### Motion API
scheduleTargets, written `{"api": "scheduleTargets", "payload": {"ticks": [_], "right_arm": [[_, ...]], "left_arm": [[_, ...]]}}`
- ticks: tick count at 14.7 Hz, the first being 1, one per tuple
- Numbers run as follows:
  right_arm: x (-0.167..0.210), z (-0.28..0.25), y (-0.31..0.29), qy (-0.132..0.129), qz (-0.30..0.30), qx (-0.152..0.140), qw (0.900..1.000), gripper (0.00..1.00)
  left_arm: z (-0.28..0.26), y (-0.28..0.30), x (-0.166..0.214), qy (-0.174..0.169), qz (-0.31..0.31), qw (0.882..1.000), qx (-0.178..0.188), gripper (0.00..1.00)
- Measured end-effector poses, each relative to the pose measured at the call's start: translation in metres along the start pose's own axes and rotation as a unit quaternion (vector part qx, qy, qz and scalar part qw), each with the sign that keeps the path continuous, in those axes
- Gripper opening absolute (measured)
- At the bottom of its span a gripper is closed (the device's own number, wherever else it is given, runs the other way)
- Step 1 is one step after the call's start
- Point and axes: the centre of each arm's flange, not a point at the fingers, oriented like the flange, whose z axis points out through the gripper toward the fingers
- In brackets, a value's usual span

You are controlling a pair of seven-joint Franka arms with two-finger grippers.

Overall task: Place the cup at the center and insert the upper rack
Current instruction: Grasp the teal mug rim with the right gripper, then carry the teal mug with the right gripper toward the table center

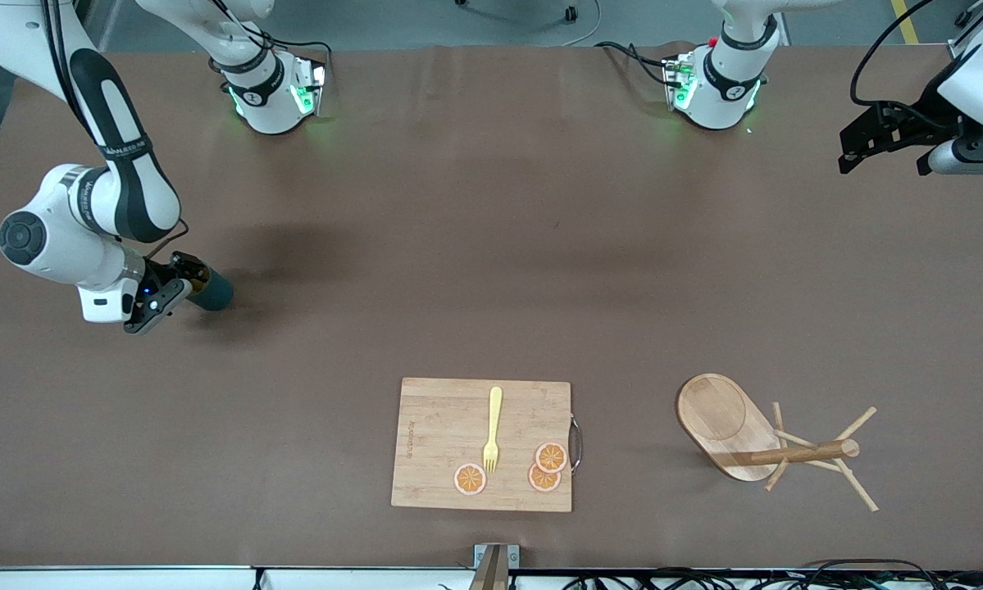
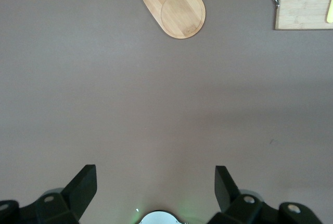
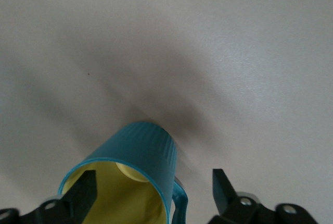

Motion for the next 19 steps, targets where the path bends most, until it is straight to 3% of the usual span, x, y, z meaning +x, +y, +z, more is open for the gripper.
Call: {"api": "scheduleTargets", "payload": {"ticks": [1, 2, 10, 14, 19], "right_arm": [[-0.001, 0.001, 0.001, 0.0, -0.004, 0.0, 1.0, 0.96], [-0.003, 0.002, 0.003, 0.0, -0.005, 0.0, 1.0, 0.87], [-0.009, 0.007, 0.007, -0.001, -0.004, 0.003, 1.0, 0.04], [0.014, -0.018, -0.004, -0.015, 0.05, 0.024, 0.998, 0.04], [0.105, -0.087, -0.093, -0.024, 0.176, 0.024, 0.984, 0.04]], "left_arm": [[0.0, 0.0, 0.0, 0.0, 0.0, 1.0, 0.0, 1.0], [0.0, 0.0, 0.0, 0.0, 0.0, 1.0, 0.0, 1.0], [0.004, 0.003, 0.002, -0.004, 0.003, 1.0, 0.0, 1.0], [0.004, 0.003, 0.002, -0.004, 0.003, 1.0, 0.0, 1.0], [0.004, 0.002, 0.002, -0.004, 0.002, 1.0, 0.0, 1.0]]}}
